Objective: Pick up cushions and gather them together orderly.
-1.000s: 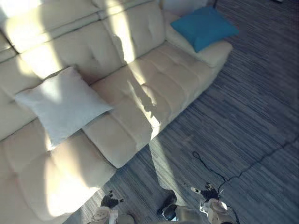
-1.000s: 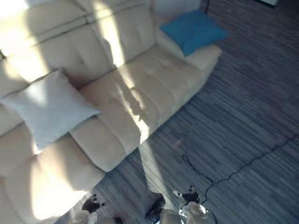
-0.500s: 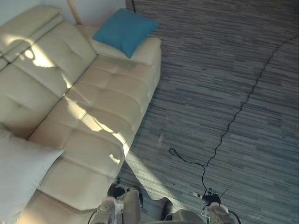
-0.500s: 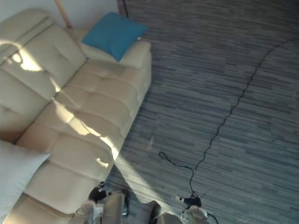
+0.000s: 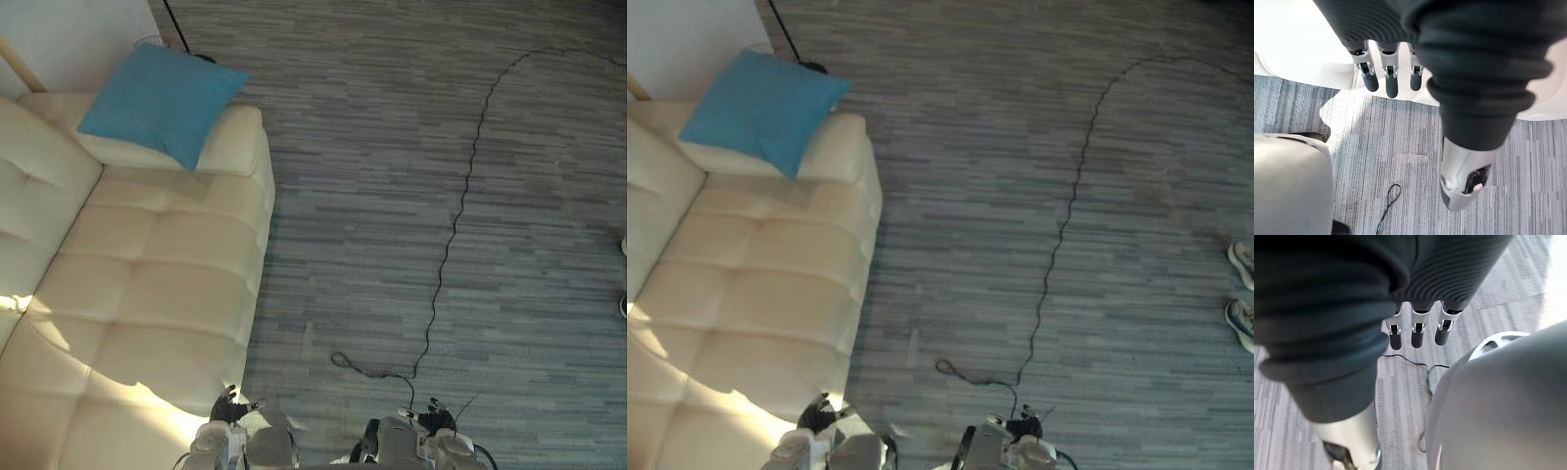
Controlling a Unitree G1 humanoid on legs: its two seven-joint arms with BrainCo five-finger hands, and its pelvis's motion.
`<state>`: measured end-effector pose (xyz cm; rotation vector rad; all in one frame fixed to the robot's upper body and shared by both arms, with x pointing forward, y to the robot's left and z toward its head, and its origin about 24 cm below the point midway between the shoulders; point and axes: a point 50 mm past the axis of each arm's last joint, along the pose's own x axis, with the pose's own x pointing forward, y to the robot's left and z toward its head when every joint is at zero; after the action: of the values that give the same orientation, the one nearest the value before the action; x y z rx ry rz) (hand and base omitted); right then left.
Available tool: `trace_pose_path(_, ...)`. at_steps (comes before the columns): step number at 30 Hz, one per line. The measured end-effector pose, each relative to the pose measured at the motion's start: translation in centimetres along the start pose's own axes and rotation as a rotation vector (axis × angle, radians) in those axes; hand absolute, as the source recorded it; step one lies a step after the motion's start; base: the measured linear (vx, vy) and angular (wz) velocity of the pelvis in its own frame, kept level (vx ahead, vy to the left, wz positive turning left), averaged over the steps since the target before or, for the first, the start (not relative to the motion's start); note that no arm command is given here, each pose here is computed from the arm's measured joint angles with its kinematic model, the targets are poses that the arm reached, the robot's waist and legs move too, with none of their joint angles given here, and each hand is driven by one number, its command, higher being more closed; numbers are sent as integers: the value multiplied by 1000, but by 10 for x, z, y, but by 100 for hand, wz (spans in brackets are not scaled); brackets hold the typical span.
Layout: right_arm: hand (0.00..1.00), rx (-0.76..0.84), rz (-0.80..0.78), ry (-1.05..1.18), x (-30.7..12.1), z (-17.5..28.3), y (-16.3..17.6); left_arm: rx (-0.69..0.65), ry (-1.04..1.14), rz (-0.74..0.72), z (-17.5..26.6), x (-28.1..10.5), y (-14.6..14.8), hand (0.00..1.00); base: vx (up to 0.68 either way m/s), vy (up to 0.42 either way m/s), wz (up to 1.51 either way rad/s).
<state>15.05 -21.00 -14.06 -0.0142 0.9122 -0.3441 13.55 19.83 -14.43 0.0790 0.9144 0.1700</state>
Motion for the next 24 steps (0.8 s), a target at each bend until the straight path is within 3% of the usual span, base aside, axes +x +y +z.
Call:
trace_pose_path(5,0,-6,-33,-7,1,2,-14,-17,21,-52,-7,-3,-23,0,591,-232,38)
trace_pose_path(11,0,5,-42,1,1,0,-16,-22,-57,-58,13,1,-19,0,529,-167,50)
trace_pose_path(24,0,68,-20,-14,3,9,2,-24,-81,-40,25,5,-12,0,474,125,-12)
